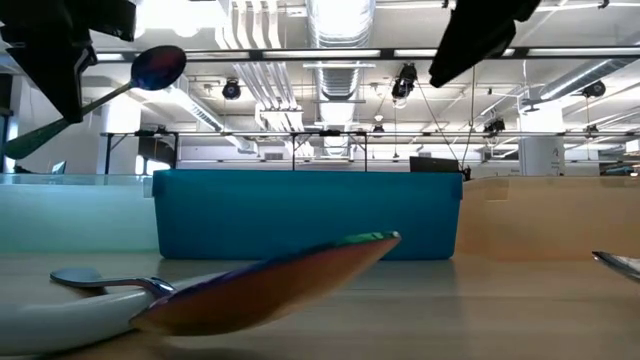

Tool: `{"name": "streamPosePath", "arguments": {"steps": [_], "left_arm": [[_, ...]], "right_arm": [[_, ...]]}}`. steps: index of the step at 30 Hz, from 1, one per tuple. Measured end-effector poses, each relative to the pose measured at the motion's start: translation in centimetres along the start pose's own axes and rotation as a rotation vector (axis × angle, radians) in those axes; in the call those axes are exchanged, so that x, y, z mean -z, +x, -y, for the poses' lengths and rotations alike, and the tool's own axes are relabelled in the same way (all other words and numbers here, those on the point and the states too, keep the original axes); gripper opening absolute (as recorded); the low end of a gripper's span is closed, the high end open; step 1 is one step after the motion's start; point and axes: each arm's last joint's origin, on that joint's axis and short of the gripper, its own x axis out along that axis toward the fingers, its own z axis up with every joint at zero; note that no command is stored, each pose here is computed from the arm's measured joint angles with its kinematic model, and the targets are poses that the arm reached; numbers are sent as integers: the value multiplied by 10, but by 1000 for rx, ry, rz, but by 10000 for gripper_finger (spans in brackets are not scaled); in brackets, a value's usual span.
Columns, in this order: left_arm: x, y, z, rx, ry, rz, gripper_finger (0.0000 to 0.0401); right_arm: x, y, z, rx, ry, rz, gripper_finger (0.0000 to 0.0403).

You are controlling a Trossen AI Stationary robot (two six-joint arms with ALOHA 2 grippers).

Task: Sort silverware by color (type)
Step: Put the violet spoon into the green bin

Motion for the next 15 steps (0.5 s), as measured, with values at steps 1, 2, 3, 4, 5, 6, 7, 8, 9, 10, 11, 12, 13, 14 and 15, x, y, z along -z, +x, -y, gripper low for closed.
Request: {"name": "streamPosePath", "arguments": {"steps": [1,2,3,4,5,6,7,8,9,10,11,12,13,14,15], "left_arm": [[0,0,0,-2,-2,-1,0],[1,1,0,-3,-4,-2,0],[1,2,0,-5,-7,-3,0],[1,2,0,-8,-9,-5,0],[2,3,0,-10,-11,-6,1],[2,4,0,-12,-14,-8,4],[2,5,-1,-15,-15,-10,9],[3,6,-1,-17,-15,-11,16],[3,6,-1,-19,-15,-12,24],[4,7,-1,-21,-14,-14,33],[4,8,-1,-24,-13,-16,43],[5,9,-1,-25,-12,-17,54],[5,10,-1,-25,-12,-17,65],[5,10,0,-24,-13,-16,76],[5,10,0,-19,-15,-13,86]], "right_arm": [[1,0,1,5,3,-7,139],[1,0,1,10,7,-14,139],[2,0,1,14,4,-20,140],[3,0,2,18,2,-24,141],[3,0,2,20,0,-28,141],[3,0,2,21,-1,-29,142],[3,0,2,21,-1,-29,143],[3,0,2,21,-1,-29,143],[3,0,2,22,-1,-29,143],[3,1,2,22,1,-29,143],[3,1,2,23,5,-30,142],[4,1,2,23,7,-31,141],[4,1,2,23,10,-31,140],[4,1,2,23,14,-31,138],[4,1,2,23,23,-31,137]]}}
